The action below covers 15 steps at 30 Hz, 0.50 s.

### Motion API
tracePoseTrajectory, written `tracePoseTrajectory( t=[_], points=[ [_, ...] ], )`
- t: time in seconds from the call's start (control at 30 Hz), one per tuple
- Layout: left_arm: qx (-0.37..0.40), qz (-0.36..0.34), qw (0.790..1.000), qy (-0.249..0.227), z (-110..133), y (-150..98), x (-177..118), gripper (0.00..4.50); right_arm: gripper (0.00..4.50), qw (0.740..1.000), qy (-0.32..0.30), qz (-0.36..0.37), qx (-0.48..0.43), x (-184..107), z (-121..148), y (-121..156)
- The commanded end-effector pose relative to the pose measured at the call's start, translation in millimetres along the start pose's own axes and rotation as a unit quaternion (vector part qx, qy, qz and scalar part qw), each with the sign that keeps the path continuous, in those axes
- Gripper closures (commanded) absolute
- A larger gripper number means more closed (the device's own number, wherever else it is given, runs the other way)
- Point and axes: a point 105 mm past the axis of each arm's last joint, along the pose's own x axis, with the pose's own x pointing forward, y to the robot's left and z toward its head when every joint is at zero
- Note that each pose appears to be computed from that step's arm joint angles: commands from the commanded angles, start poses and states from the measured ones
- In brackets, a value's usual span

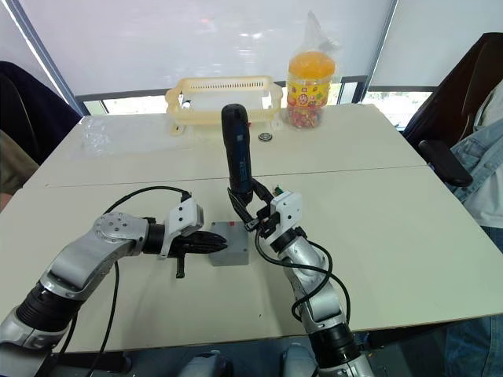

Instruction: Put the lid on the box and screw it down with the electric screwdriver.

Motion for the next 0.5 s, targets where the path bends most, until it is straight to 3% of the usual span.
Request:
tracePoseTrajectory(
  t=[0.03,0.5],
  points=[
    [-0.013,-0.007,1.000,0.019,-9.2,-3.9,0.7,4.09,2.71,0.997,0.069,-0.010,0.016,-9.4,-38.0,1.2],
    [-0.014,-0.006,1.000,0.021,-9.5,-4.5,-0.3,4.09,2.71,0.998,0.065,-0.017,0.001,-3.1,-42.3,-2.5]
  ],
)
